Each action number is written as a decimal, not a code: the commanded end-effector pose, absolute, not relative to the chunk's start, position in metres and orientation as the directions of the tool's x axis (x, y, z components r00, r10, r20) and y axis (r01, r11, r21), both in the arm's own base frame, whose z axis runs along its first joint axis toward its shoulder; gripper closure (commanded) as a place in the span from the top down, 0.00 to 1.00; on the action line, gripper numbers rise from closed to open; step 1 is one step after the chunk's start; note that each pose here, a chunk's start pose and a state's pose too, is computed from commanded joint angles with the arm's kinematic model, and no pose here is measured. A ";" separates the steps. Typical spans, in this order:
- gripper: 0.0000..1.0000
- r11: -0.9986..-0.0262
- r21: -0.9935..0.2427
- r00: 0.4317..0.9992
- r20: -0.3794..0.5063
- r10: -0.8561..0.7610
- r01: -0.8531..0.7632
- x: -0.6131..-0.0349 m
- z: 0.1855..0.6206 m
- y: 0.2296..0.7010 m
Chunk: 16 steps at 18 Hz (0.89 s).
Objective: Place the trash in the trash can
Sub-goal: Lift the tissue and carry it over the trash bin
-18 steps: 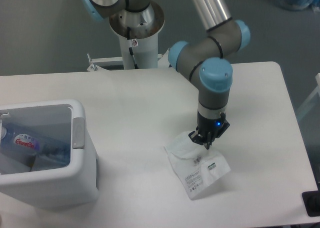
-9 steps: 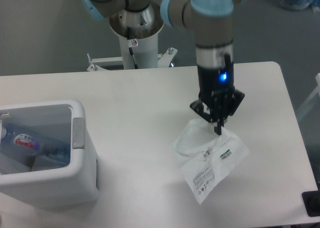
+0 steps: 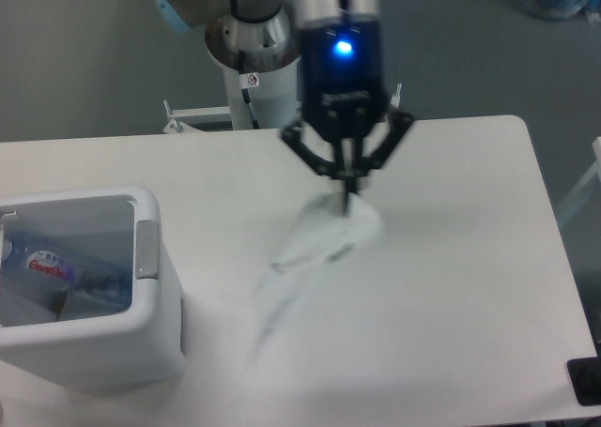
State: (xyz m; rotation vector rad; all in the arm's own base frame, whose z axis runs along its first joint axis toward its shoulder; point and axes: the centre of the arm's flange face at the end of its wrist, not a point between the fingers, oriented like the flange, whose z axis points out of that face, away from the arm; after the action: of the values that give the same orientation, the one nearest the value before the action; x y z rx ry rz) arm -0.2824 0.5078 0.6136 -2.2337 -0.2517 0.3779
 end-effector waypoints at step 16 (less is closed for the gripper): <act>0.00 -0.703 -0.704 0.987 -0.161 0.021 -0.100 -0.149 0.550 0.564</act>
State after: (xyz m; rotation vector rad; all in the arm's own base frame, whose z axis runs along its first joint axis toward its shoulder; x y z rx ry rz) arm -0.1487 0.5643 0.5499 -2.3428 0.0550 0.2003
